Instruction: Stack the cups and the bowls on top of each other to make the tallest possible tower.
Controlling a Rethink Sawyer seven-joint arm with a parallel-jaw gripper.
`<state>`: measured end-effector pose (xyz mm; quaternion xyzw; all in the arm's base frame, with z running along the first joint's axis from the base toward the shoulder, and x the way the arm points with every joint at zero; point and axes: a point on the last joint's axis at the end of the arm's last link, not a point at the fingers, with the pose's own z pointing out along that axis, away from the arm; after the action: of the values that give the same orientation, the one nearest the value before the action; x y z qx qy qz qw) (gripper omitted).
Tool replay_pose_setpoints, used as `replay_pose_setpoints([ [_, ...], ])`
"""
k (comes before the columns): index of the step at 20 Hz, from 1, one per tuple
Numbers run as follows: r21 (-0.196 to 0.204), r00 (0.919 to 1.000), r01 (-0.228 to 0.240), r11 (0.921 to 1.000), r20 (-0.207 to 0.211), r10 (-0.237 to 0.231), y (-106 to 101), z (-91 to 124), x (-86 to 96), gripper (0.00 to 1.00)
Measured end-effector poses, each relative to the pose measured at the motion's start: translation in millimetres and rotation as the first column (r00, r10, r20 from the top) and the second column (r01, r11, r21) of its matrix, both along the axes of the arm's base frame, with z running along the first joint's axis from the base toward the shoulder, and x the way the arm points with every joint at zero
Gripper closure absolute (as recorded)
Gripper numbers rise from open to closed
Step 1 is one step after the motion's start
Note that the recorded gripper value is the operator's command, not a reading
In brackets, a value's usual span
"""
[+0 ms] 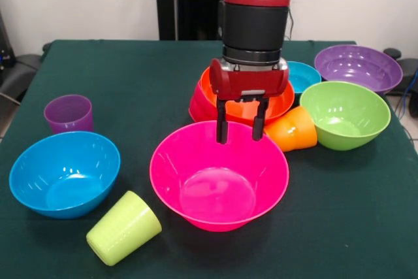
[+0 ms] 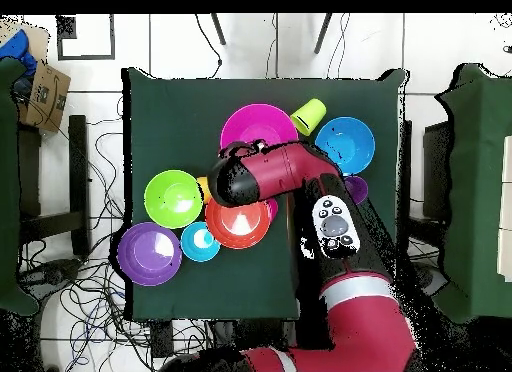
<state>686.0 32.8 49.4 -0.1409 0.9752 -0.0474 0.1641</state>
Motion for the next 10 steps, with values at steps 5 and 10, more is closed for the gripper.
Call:
replay_pose_setpoints([
  [5,-0.020,0.9998,-0.009,0.9998,-0.016,0.009,2,-10,-8.6,0.00],
  [10,-0.028,0.9995,-0.021,0.9994,-0.023,0.020,9,-19,-15.0,0.00],
])
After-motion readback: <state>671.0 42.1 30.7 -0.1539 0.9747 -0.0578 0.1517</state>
